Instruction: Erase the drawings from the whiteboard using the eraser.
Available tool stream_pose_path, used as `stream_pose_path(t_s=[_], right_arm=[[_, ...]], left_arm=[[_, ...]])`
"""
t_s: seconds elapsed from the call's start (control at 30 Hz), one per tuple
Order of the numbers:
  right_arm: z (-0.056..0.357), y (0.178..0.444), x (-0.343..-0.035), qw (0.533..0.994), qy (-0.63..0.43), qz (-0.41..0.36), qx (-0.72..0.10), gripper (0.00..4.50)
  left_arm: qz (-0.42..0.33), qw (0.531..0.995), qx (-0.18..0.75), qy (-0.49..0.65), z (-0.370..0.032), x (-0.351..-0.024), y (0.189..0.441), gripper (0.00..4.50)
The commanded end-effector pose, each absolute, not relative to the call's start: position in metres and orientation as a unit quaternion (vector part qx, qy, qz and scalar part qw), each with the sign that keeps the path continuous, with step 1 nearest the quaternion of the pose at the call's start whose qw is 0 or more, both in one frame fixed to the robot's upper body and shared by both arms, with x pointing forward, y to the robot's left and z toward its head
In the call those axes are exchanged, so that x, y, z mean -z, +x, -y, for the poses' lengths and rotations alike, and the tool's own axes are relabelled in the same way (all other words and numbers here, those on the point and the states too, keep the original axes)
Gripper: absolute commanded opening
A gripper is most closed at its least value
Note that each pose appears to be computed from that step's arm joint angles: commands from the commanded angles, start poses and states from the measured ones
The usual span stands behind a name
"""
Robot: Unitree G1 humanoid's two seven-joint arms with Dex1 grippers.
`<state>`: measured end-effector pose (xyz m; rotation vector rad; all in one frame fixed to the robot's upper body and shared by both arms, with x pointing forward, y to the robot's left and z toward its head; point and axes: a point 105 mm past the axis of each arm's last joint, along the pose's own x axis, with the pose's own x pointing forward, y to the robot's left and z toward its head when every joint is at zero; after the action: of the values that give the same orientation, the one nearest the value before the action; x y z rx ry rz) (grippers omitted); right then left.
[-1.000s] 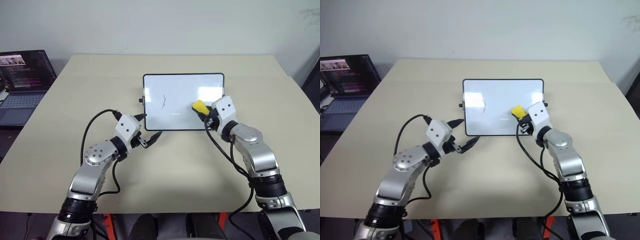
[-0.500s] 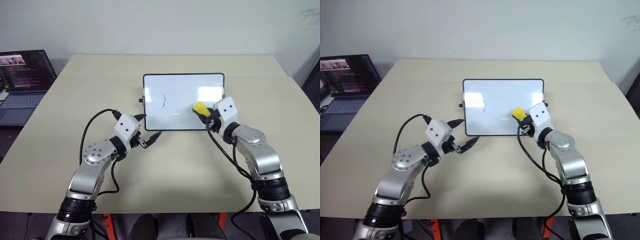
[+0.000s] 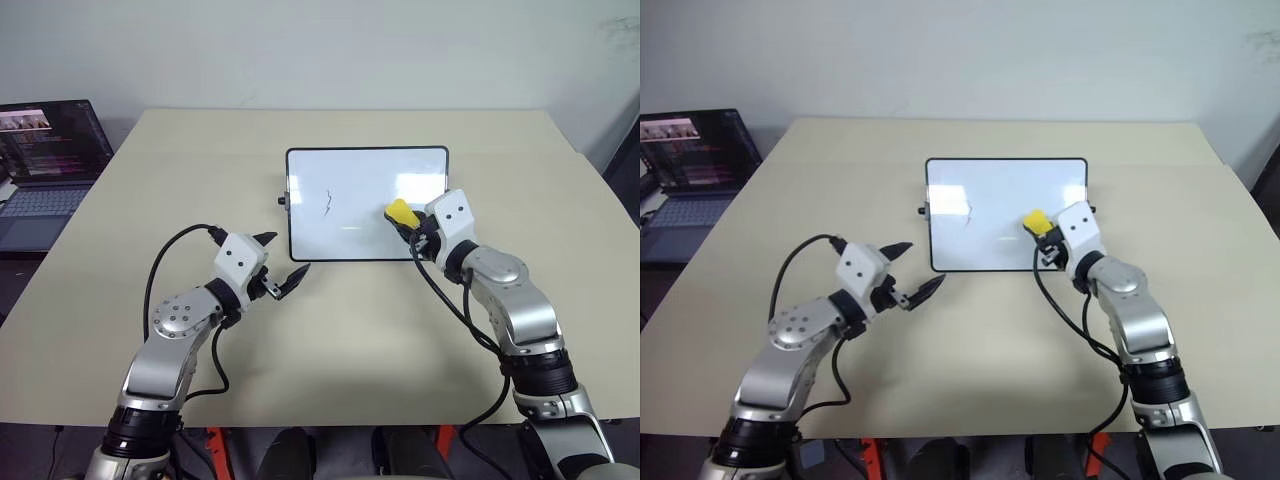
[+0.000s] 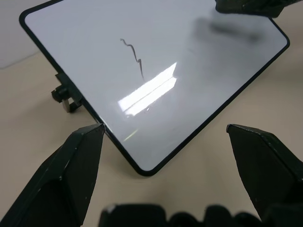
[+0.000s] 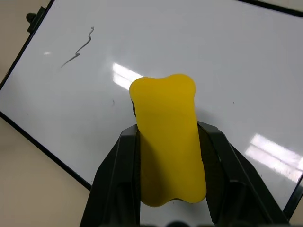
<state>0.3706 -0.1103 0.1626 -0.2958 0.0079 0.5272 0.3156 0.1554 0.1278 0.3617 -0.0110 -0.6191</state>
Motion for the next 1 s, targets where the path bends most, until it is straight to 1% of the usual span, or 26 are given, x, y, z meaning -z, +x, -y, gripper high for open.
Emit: stream_pose_path(t_s=[0.03, 0.17, 0.23, 0.3, 0.37, 0.53, 0.6, 0.73, 1.0], right_arm=[[0.106, 0.373, -0.177, 0.953, -0.15, 0.026, -0.261, 1.34], [0.102, 0.377, -0.185, 0.952, -0.154, 0.043, -0.262, 1.34], [0.1, 0.381, -0.195, 0.951, -0.16, 0.065, -0.258, 1.34], [0.094, 0.388, -0.213, 0.948, -0.167, 0.103, -0.252, 1.34], [0.091, 0.392, -0.221, 0.945, -0.172, 0.122, -0.248, 1.34], [0.073, 0.413, -0.25, 0.937, -0.185, 0.187, -0.229, 1.34], [0.066, 0.421, -0.251, 0.936, -0.186, 0.194, -0.227, 1.34], [0.056, 0.427, -0.244, 0.933, -0.186, 0.201, -0.233, 1.34], [0.044, 0.431, -0.235, 0.929, -0.182, 0.208, -0.247, 1.34]], left_arm=[[0.023, 0.939, 0.282, 0.196, -0.162, -0.137, 0.312, 4.5], [0.023, 0.94, 0.278, 0.194, -0.162, -0.136, 0.311, 4.5], [0.022, 0.941, 0.275, 0.194, -0.163, -0.135, 0.312, 4.5], [0.021, 0.942, 0.272, 0.196, -0.163, -0.135, 0.313, 4.5], [0.021, 0.942, 0.271, 0.196, -0.164, -0.134, 0.314, 4.5], [0.023, 0.941, 0.272, 0.198, -0.163, -0.134, 0.317, 4.5], [0.024, 0.941, 0.274, 0.199, -0.163, -0.134, 0.317, 4.5], [0.025, 0.94, 0.276, 0.199, -0.162, -0.134, 0.317, 4.5], [0.028, 0.939, 0.275, 0.203, -0.162, -0.137, 0.316, 4.5]])
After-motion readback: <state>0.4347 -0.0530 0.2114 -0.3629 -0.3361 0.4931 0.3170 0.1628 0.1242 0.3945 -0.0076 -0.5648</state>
